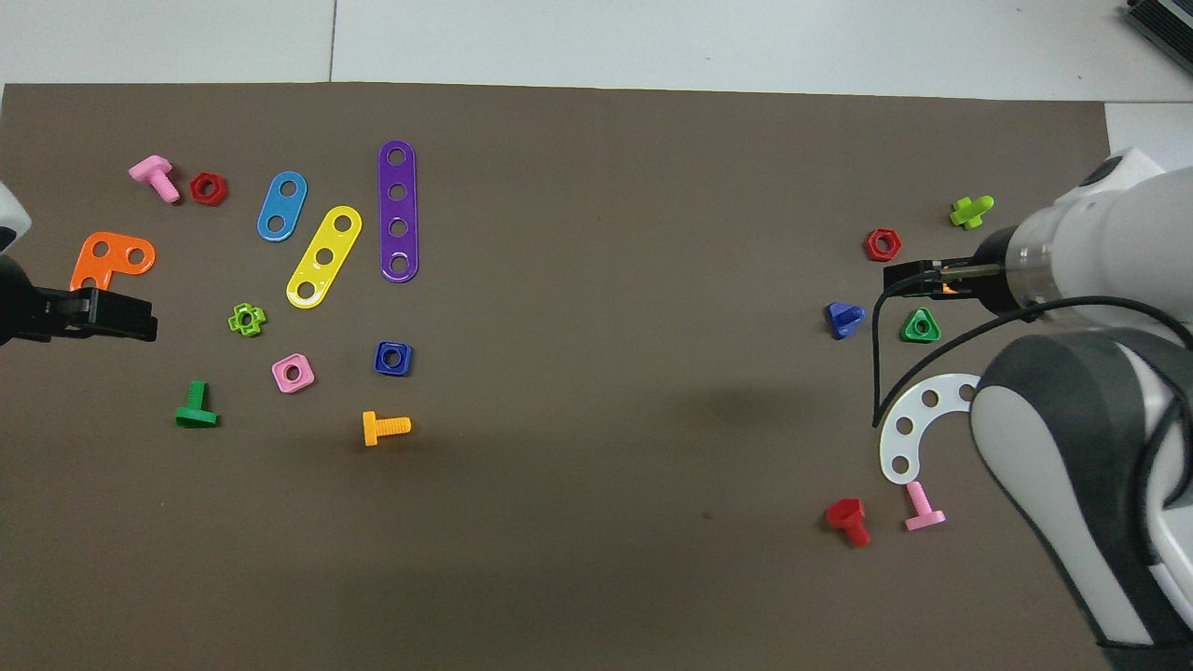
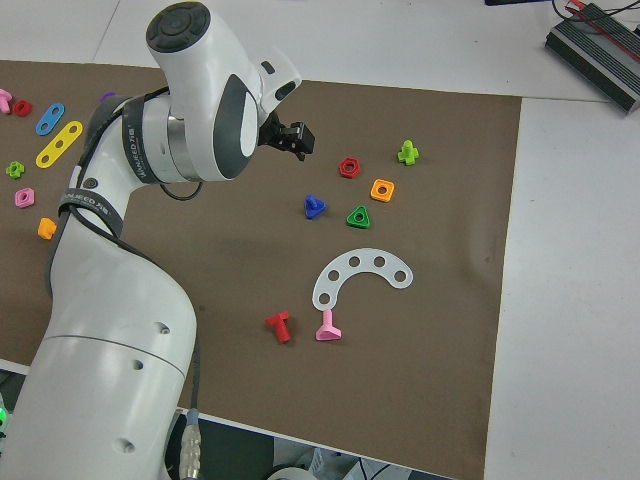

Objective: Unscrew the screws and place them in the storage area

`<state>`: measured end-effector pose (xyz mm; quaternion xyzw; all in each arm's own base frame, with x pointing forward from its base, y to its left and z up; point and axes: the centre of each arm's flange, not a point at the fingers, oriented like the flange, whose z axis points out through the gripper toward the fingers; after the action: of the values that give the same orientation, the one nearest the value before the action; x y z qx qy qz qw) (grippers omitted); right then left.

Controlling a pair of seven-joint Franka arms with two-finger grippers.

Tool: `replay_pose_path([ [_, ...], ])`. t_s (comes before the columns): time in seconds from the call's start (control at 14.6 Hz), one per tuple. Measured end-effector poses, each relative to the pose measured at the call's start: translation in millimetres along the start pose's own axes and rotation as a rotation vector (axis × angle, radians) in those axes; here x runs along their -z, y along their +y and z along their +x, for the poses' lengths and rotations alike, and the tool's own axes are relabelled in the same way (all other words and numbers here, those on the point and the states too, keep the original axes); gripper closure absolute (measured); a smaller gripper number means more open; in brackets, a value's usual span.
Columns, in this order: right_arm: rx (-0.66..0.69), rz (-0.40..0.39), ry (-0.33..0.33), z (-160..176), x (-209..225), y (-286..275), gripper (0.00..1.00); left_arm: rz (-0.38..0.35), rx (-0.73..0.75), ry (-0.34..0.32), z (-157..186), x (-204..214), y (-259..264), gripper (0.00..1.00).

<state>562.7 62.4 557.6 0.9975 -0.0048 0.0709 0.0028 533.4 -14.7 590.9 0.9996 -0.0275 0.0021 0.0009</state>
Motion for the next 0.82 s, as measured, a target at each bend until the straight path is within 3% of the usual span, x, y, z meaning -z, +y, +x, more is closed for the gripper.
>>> replay_pose_path([
  [0.21, -0.011, -0.004, -0.02, 0.8, 51.5, 6.0, 0.01, 0.0, 0.0, -0.003, -0.3, -1.5, 0.0, 0.0],
  [0.48, -0.049, -0.011, -0.046, -0.3, 86.1, 26.9, 0.01, 0.0, -0.002, -0.008, -2.0, -3.7, 0.1, 0.0],
  [0.82, -0.068, -0.015, -0.1, -0.3, 86.2, 37.7, 0.0, 0.0, -0.003, -0.01, -2.6, -4.4, 0.2, 0.0],
])
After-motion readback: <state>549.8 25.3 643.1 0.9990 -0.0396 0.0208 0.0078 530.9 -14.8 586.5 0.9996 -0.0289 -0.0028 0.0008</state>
